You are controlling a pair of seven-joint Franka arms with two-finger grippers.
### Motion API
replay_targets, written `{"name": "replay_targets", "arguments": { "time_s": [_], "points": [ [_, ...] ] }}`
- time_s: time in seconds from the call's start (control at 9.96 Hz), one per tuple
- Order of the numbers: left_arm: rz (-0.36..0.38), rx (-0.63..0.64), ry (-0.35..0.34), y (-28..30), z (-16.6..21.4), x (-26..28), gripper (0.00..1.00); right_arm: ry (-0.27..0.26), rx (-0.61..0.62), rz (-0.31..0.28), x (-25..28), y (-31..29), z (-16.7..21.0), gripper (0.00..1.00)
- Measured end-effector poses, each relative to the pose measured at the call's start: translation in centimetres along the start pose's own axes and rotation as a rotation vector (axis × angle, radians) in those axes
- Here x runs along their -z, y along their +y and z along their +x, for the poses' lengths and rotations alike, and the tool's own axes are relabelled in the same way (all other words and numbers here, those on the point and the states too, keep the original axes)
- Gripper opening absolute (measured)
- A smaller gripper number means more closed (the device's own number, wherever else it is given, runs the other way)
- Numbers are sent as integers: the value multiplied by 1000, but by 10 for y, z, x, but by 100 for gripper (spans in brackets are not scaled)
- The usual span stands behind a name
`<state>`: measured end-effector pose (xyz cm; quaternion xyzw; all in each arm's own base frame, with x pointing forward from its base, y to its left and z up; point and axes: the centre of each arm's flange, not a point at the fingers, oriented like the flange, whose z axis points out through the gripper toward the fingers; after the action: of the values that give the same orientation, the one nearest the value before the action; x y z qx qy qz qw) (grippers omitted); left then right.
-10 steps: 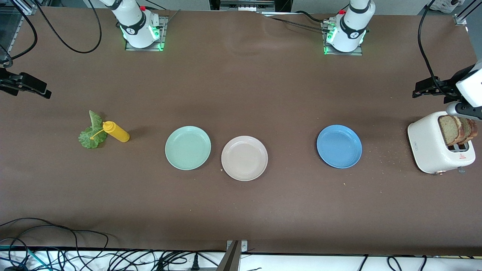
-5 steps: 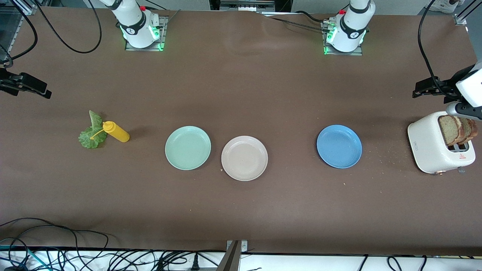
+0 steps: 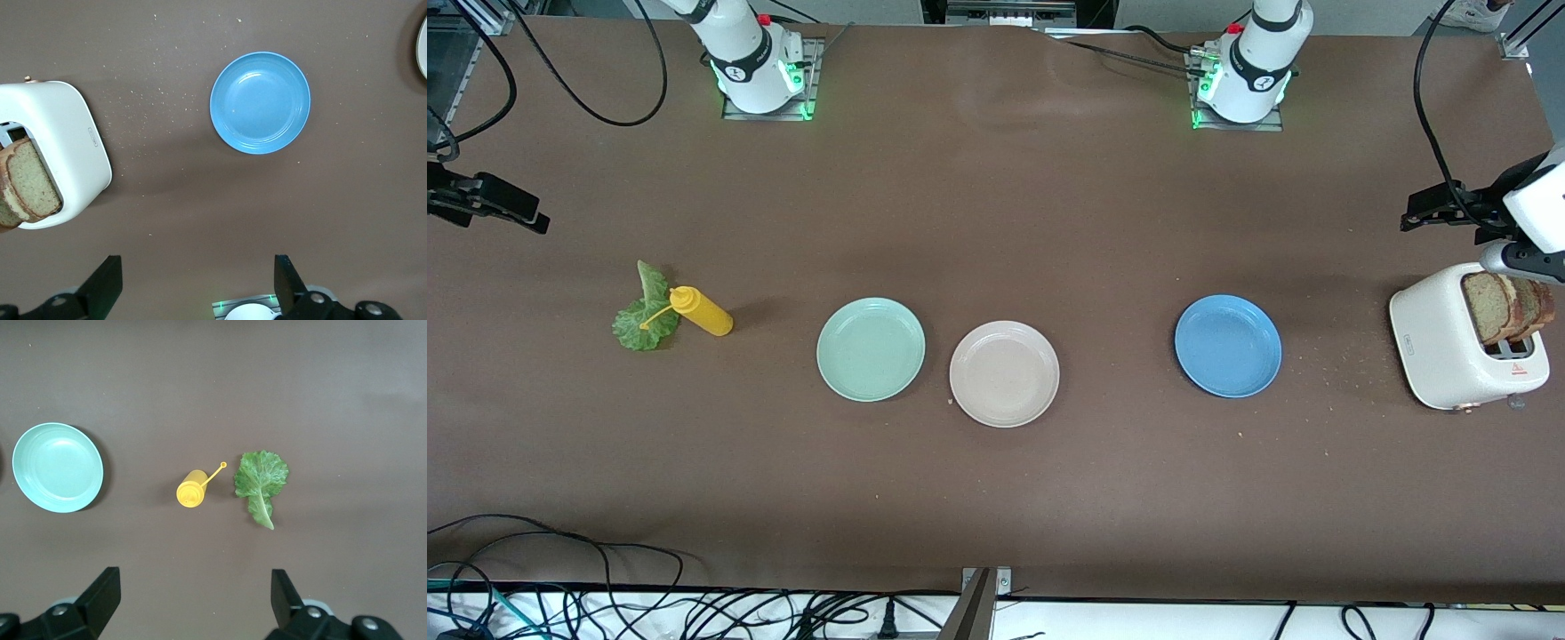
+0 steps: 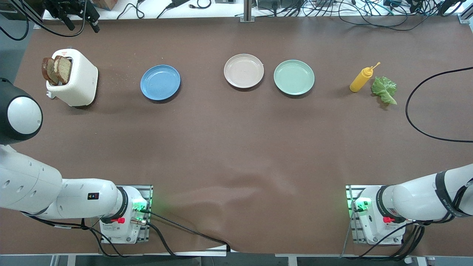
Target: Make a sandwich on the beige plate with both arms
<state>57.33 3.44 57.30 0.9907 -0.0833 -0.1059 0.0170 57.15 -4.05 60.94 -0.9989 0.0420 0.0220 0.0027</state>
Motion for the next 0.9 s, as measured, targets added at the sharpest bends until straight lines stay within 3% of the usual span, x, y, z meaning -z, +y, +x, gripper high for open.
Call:
{"name": "replay_targets", "arguments": {
  "time_s": [0.9],
  "points": [
    [0, 0, 0, 0, 0, 0, 100, -4, -1, 0, -4, 0, 0, 100]
  ]
}}
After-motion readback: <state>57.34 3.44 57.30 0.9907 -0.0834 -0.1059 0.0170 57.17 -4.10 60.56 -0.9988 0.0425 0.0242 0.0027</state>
